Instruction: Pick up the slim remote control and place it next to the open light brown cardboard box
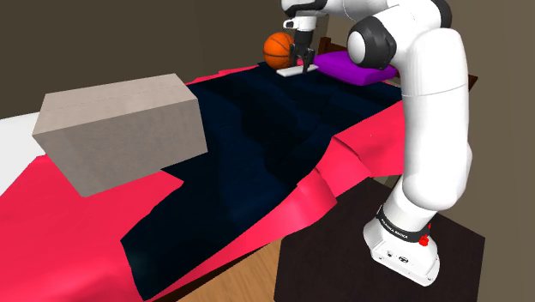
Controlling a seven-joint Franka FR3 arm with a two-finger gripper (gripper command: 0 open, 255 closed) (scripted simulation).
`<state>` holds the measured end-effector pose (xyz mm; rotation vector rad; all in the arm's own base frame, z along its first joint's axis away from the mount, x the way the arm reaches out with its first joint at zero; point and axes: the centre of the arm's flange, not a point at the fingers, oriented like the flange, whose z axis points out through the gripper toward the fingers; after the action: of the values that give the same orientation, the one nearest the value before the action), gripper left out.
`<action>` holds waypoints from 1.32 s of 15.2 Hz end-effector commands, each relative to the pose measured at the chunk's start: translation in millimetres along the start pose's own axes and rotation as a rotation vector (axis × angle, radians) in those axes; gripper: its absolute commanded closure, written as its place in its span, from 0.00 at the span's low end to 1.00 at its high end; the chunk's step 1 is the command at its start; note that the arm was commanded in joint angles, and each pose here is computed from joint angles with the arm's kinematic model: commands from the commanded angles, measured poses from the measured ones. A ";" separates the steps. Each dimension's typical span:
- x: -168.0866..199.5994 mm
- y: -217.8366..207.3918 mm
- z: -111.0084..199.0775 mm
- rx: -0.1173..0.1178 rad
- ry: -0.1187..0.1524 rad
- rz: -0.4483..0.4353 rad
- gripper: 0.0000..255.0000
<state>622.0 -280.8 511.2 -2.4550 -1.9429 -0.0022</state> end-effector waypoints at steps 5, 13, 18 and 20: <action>0.2 -1.0 -32.7 0.000 0.000 0.000 1.00; 0.5 -1.3 -75.0 0.000 0.000 0.000 1.00; 0.7 -1.5 -101.4 0.000 0.000 0.000 1.00; 0.7 -1.6 -108.5 0.000 0.000 0.000 1.00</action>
<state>621.0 -280.3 615.1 -2.4563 -1.9416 -0.0022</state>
